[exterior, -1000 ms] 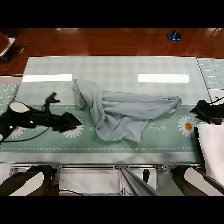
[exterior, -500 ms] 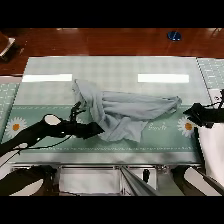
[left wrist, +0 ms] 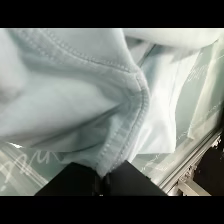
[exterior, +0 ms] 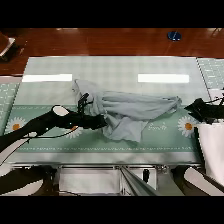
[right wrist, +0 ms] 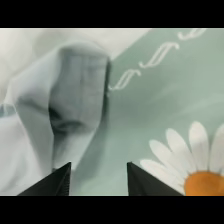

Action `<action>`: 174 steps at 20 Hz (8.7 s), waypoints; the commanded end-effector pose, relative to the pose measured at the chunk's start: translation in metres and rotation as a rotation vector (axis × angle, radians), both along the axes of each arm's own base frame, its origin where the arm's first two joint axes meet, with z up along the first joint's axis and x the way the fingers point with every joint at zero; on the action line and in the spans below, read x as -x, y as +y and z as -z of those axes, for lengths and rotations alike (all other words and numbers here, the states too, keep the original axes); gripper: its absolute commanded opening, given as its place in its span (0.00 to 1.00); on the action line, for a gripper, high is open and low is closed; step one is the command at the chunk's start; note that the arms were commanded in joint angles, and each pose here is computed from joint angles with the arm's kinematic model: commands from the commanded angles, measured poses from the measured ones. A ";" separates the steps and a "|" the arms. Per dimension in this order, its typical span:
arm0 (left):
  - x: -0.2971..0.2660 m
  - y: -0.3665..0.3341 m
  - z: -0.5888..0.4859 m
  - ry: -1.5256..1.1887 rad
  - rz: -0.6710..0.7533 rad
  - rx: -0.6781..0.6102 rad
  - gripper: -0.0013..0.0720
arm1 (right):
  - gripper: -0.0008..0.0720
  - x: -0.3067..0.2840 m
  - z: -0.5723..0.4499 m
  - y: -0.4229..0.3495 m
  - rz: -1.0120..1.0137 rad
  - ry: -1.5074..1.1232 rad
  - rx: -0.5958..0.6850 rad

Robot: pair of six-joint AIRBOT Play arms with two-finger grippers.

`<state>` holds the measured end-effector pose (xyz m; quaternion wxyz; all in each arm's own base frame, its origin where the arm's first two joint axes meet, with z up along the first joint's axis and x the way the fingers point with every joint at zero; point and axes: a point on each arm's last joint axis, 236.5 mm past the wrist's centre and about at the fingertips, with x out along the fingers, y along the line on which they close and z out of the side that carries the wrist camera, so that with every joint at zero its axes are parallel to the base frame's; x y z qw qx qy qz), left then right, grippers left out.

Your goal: Fold the shirts.

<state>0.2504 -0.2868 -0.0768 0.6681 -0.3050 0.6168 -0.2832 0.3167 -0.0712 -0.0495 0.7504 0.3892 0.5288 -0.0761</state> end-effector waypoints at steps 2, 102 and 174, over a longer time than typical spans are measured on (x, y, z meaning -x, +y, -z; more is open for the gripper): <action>-0.012 0.008 -0.006 0.002 -0.022 0.020 0.04 | 0.57 -0.032 -0.005 0.011 -0.017 -0.040 -0.134; -0.006 0.202 0.037 0.205 -0.398 -0.085 0.05 | 0.57 0.117 0.025 0.036 -0.080 0.303 -0.061; -0.290 0.244 -0.110 -0.419 -0.575 -0.323 0.04 | 0.04 -0.236 -0.079 0.100 -0.366 -0.273 0.055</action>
